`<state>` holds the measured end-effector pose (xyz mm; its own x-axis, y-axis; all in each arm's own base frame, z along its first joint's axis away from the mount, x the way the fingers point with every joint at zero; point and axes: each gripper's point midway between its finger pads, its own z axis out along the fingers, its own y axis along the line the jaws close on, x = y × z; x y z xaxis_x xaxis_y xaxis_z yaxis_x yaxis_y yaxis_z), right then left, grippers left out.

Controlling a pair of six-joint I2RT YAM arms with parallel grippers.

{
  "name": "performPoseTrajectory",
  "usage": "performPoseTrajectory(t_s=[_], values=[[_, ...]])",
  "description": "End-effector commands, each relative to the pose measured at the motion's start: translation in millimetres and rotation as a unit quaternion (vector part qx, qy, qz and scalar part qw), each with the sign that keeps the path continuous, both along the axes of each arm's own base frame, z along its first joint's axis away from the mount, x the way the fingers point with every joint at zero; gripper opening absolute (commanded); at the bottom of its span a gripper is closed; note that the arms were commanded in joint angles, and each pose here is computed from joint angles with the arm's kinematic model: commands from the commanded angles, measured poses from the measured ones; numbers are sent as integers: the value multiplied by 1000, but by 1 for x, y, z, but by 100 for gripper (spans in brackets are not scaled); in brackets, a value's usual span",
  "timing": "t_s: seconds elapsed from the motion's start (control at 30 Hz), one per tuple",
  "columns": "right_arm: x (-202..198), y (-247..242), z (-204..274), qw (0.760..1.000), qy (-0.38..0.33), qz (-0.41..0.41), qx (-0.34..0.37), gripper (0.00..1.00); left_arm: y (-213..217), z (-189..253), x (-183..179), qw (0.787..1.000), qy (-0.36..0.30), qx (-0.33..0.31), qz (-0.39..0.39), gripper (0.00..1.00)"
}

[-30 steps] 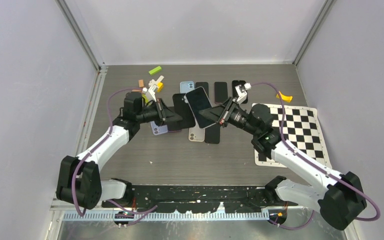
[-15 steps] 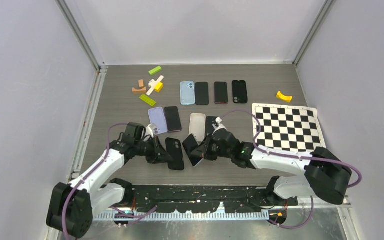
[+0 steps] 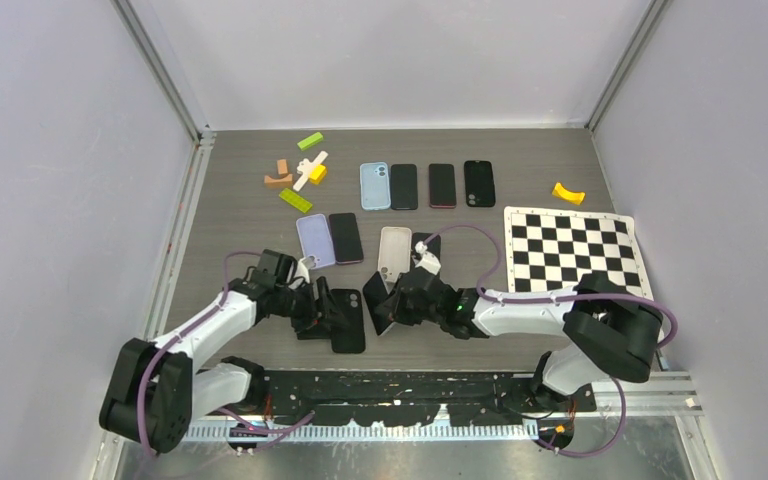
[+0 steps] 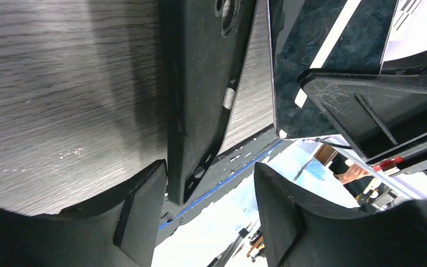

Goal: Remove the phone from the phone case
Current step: Place the phone case at the center of the board, then place the phone at the center of the board, then reset both arms

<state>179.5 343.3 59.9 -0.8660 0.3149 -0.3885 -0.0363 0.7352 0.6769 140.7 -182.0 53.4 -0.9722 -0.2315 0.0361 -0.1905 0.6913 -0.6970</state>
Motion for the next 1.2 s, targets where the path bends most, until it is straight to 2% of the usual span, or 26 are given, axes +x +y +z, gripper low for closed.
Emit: performPoseTrajectory(t_s=[0.0, 0.1, 0.23, 0.47, 0.57, 0.67, 0.77, 0.9, 0.97, 1.0, 1.13, 1.17], values=[[10, 12, 18, 999, -26, -12, 26, 10, 2, 10, 9, 999, -36, 11, -1, 69], [5, 5, 8, 1000, -11, -10, 4, 13, 7, 16, 13, 998, -51, 25, 10, 82], [-4, 6, 1, 1000, 10, 11, -12, 23, 10, 24, 18, 997, -61, 39, 18, 99], [-16, 2, -7, 997, 30, 33, -61, 43, 17, 42, 24, 995, -79, 64, 23, 100], [-16, 0, 3, 996, 21, 39, -71, 61, 20, 55, 25, 993, -93, 71, 15, 100], [-14, -4, 19, 997, 2, 40, -73, 69, 23, 67, 27, 991, -107, 83, 9, 100], [-7, -25, 29, 993, -23, 23, -115, 70, 31, 79, 30, 987, -124, 106, 8, 100], [5, -56, 64, 986, -80, -8, -145, 73, 45, 100, 34, 977, -160, 144, 12, 100], [12, -74, 91, 980, -117, -31, -155, 82, 53, 115, 35, 969, -189, 159, 15, 100], [14, -82, 99, 978, -129, -38, -161, 92, 57, 124, 36, 964, -207, 167, 16, 100], [24, -141, 158, 952, -197, -103, -209, 96, 88, 158, 35, 932, -280, 227, 39, 100], [26, -165, 180, 940, -219, -129, -228, 96, 96, 164, 33, 924, -294, 240, 45, 100]])
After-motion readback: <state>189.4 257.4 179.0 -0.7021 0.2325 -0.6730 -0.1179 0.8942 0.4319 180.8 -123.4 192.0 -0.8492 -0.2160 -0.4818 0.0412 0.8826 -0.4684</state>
